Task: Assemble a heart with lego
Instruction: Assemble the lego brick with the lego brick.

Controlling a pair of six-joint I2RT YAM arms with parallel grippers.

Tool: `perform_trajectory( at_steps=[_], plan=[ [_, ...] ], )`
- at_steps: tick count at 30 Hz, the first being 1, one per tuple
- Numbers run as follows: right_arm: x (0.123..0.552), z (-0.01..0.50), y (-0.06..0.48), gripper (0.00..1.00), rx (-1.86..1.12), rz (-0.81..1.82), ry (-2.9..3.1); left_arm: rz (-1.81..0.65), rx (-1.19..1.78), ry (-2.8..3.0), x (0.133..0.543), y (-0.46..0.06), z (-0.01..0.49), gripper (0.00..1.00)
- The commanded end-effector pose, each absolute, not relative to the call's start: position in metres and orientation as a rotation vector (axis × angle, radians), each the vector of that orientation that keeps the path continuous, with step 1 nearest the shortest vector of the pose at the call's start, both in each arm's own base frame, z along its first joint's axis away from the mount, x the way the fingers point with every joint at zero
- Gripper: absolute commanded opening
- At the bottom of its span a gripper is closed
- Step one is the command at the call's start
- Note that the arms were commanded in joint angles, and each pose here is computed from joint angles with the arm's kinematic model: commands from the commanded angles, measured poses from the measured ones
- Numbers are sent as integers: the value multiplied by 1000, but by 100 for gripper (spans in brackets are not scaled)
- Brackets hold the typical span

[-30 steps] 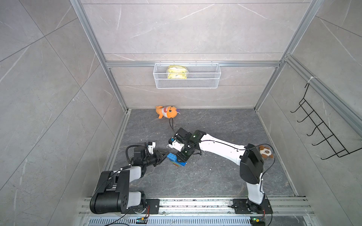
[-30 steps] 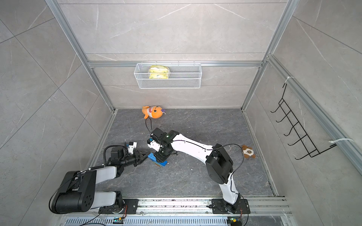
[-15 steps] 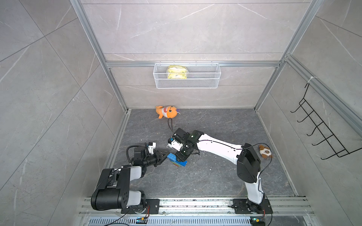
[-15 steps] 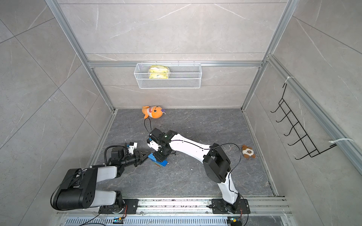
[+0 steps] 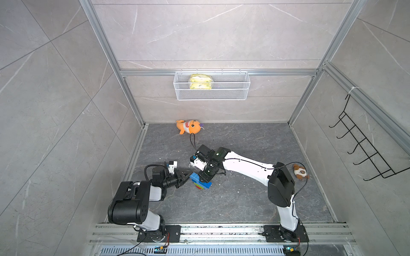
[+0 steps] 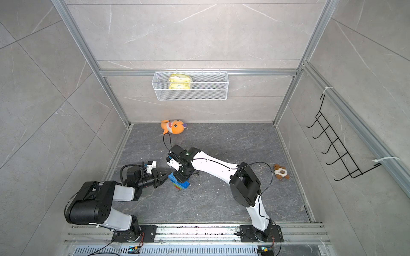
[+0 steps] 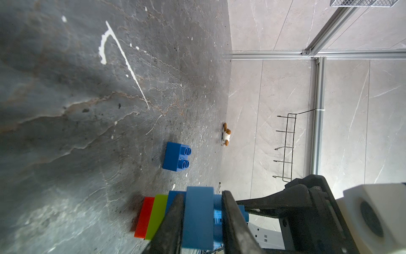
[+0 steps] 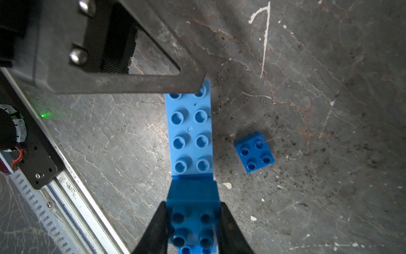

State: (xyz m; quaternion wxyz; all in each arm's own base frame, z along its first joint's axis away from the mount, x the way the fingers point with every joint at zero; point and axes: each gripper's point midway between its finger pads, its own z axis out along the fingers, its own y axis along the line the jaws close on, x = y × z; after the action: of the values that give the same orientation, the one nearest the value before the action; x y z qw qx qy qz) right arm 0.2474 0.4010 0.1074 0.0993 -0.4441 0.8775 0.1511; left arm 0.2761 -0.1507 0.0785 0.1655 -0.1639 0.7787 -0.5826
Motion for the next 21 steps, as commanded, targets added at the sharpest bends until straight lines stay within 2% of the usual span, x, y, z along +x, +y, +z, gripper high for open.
perform_trajectory(
  at_steps=[1, 13, 21],
  plan=[
    [243, 89, 396, 25, -1307, 395, 2666, -1665, -483, 2251, 270, -151, 72, 20],
    [254, 131, 377, 26, -1236, 467, 2642, -1646, -437, 2250, 270, -151, 72, 19],
    [249, 141, 364, 26, -1302, 520, 2648, -1606, -367, 2242, 268, -151, 72, 16]
  ],
)
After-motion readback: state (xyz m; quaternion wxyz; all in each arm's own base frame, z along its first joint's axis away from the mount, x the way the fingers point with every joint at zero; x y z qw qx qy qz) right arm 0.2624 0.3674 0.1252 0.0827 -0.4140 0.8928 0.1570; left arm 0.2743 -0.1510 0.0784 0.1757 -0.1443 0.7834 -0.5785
